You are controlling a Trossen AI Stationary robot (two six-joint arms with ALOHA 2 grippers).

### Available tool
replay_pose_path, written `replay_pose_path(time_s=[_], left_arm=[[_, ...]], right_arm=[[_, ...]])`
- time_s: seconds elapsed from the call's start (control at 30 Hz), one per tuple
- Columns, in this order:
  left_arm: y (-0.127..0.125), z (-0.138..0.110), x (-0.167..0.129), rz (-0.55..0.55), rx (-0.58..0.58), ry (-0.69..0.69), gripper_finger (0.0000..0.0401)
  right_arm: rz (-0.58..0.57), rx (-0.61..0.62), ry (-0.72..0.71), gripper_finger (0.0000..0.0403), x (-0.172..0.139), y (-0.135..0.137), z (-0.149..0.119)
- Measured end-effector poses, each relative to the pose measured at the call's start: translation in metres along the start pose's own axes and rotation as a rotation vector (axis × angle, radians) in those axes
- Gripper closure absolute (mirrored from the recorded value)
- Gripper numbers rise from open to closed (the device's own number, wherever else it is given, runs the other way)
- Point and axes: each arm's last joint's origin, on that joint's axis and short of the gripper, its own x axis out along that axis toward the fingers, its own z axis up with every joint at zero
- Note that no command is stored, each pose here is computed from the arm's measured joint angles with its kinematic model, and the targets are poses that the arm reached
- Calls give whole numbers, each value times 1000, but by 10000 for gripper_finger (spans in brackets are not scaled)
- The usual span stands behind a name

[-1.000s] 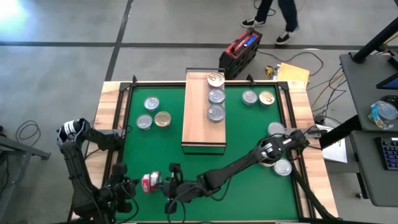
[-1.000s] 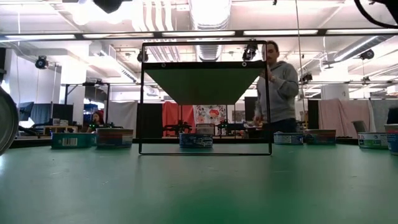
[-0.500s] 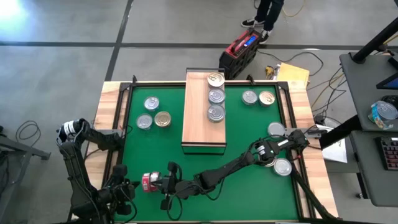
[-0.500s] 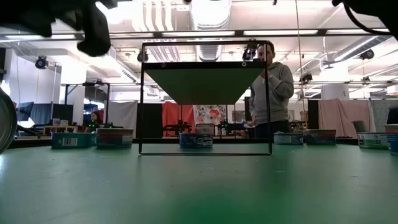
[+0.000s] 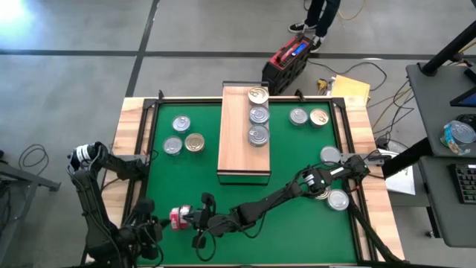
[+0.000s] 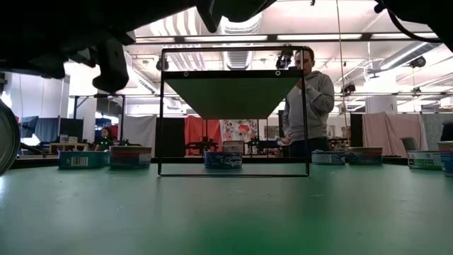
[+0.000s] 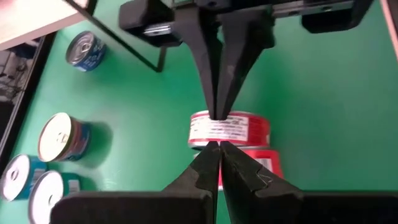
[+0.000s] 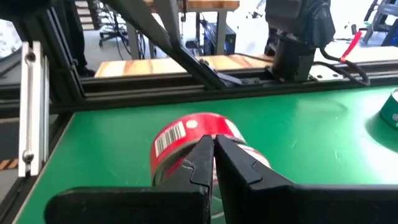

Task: Stack canned seafood by type on shelf
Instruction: Put the right red tuna can on the shelf

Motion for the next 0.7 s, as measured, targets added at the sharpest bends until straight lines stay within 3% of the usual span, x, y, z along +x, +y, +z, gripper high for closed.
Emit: replay_pose_path(time_s=[0.7], left_arm=[[-2, 1, 1, -13, -33, -24, 401]], right_arm=[[-11, -16, 75, 394, -2, 0, -8]])
